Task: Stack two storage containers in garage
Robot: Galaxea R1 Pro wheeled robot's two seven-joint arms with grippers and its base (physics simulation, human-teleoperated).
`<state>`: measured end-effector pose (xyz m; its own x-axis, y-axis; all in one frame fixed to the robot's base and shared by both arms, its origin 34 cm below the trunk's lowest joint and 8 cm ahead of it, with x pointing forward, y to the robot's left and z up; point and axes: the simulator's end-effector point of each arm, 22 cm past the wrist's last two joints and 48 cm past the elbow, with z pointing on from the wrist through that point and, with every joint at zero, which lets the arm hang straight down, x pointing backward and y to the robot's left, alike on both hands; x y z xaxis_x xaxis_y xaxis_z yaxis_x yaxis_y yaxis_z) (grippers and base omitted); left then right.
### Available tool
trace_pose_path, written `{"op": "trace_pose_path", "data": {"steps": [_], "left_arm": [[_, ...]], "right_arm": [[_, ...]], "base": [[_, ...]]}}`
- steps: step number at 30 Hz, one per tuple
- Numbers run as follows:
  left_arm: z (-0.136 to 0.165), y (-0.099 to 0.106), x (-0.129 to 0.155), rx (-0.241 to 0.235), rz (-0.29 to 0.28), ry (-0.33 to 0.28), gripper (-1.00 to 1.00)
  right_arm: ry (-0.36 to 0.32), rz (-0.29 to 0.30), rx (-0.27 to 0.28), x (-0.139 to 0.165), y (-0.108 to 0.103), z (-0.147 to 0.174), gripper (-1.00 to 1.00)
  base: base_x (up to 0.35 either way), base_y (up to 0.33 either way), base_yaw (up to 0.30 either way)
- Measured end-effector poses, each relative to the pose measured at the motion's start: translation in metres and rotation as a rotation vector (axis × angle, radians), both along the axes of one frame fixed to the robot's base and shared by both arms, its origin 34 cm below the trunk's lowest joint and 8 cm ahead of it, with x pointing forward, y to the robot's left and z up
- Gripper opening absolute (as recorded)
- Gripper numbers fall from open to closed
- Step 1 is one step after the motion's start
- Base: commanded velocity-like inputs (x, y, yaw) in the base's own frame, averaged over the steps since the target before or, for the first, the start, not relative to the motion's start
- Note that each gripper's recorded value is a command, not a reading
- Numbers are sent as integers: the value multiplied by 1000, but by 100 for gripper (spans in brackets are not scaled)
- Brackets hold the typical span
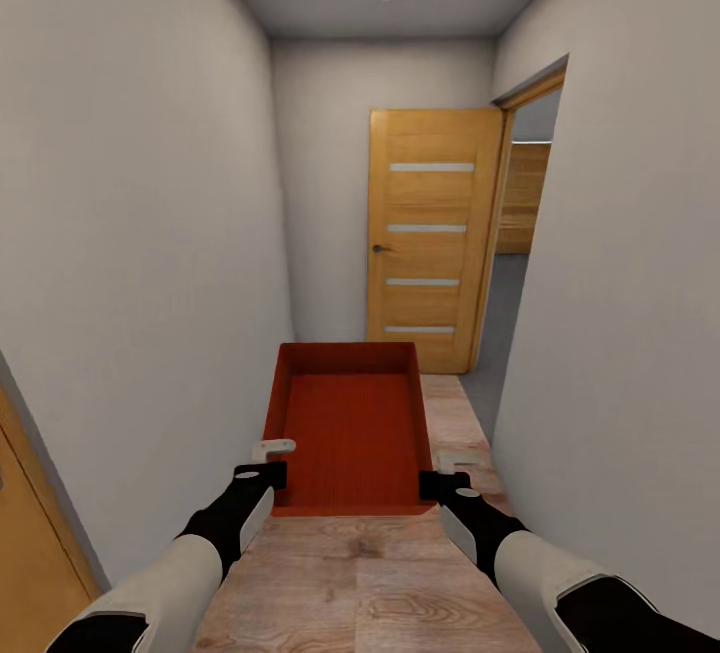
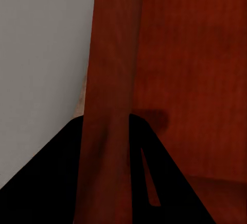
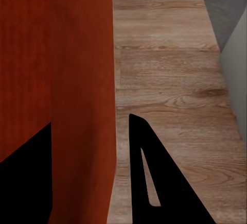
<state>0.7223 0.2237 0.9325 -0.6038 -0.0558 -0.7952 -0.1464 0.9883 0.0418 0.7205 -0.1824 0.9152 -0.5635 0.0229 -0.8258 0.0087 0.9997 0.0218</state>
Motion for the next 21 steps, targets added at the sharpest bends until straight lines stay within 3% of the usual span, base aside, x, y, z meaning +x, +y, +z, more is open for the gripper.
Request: {"op": "trace_pose_path", "data": {"steps": [21], "left_arm": [[0,0,0,0,0,0,-100]], "right_arm": [[0,0,0,0,0,0,-100]], "base": [[322,0,0]]}}
